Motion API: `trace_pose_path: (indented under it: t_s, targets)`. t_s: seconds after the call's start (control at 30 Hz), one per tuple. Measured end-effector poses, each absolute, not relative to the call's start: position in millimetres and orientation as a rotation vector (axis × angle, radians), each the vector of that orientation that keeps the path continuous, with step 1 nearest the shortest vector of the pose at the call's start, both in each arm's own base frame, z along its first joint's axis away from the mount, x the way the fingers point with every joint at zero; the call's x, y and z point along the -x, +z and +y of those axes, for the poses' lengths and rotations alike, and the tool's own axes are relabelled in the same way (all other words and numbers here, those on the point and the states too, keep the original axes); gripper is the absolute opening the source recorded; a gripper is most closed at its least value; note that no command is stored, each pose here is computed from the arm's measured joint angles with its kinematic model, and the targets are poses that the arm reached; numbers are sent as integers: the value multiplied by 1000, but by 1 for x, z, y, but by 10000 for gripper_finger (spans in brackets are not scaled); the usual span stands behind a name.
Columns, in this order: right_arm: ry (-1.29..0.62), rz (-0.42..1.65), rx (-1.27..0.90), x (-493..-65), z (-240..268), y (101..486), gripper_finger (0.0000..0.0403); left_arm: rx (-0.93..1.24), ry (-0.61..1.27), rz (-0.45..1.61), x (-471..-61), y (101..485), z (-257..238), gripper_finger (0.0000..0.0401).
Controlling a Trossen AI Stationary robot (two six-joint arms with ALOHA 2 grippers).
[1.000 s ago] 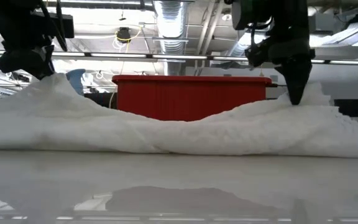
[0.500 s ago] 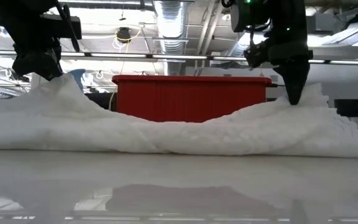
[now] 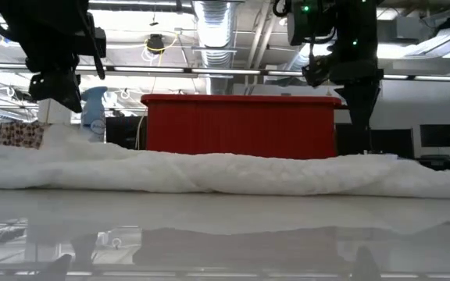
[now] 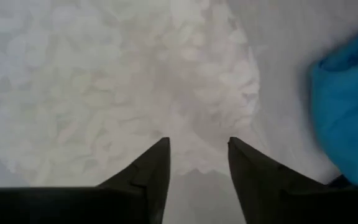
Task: Fold laundry
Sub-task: Fold the white blouse
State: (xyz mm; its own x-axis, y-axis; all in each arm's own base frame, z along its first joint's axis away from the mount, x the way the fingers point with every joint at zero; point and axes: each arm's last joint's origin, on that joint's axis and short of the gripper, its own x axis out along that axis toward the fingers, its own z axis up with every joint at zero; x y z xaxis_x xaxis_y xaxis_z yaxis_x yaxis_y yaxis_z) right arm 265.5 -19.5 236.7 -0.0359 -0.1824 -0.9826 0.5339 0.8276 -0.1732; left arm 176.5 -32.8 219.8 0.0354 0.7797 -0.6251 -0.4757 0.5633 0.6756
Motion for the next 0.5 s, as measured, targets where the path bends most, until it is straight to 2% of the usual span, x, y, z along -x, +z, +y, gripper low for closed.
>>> trace_pose_path:
  t_s: [0.2, 0.33, 0.5]
  targets:
    - [-517, 1417, -257, -276, -20, 237, 218, -228, 1020, 1199, -183, 228, -25, 180]
    - [-360, 1233, -180, -297, -8, 241, 218, -59, 1015, 1043, -184, 256, -31, 180]
    - [-203, 939, -104, -324, 10, 254, 217, 198, 864, 770, -168, 300, -51, 181]
